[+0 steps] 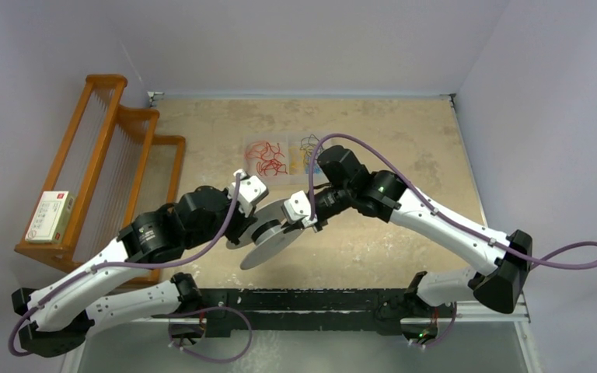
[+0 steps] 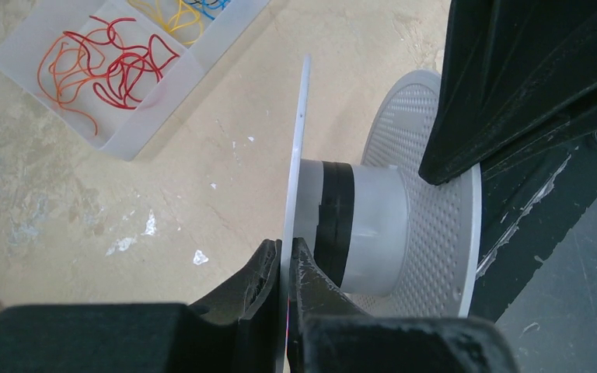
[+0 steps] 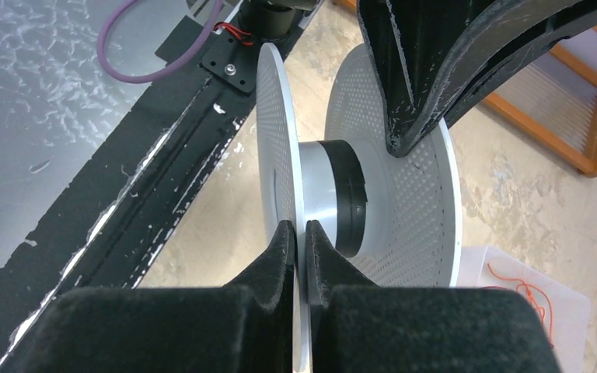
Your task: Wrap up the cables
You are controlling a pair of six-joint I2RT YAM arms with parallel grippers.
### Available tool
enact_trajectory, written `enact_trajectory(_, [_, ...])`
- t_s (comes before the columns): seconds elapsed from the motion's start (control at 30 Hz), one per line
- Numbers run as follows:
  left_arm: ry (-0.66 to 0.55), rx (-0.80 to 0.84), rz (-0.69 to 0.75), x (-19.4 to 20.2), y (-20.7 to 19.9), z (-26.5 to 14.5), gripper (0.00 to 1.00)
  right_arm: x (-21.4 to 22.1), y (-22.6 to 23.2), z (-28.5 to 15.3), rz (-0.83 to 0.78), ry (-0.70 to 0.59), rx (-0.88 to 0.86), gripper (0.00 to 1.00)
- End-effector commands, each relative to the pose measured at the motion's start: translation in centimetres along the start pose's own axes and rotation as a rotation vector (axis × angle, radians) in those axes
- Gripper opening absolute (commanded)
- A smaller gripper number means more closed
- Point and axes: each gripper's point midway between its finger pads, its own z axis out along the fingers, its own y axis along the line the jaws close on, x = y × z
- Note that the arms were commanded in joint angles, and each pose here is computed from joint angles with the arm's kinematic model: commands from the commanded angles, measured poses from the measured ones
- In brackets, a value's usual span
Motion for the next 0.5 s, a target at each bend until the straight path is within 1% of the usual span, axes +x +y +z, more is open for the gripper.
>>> enact_trajectory(0.0, [-0.094,-0.055,-0.06,-2.0,1.0,-0.5,0.0,-3.8,-1.7,-0.7,-0.119,-0.091,0.045,0.0])
enact_trajectory(0.1, [-0.095,-0.067,-0.062,-2.0,1.2,-0.5,0.0,-3.4,-2.2,-0.5,-0.113,-0.071,0.057,0.0])
enact_trajectory(0.13, [-0.096,-0.076,-0.064,-2.0,1.4,-0.5,0.0,-3.2,-2.4,-0.6,-0.113,-0.06,0.069,0.02])
enact_trajectory(0.17, [-0.099,-0.084,-0.066,-2.0,1.5,-0.5,0.0,-2.9,-2.8,-0.7,-0.114,-0.046,0.091,0.08])
enact_trajectory(0.2, [-0.1,-0.097,-0.068,-2.0,1.7,-0.5,0.0,-3.0,-3.2,-0.8,-0.117,-0.042,0.118,0.11])
enact_trajectory(0.3, [-0.107,-0.171,-0.085,-1.8,3.0,-0.7,0.0,-3.3,-4.6,-1.6,-0.119,-0.04,0.219,0.14])
enact_trajectory(0.4, [-0.106,-0.238,-0.105,-1.5,4.1,-0.6,0.0,-2.9,-5.7,-2.5,-0.101,-0.011,0.316,0.25])
enact_trajectory(0.47, [-0.099,-0.292,-0.118,-1.2,4.9,-0.4,0.0,-2.8,-6.0,-3.1,-0.088,0.01,0.353,0.29])
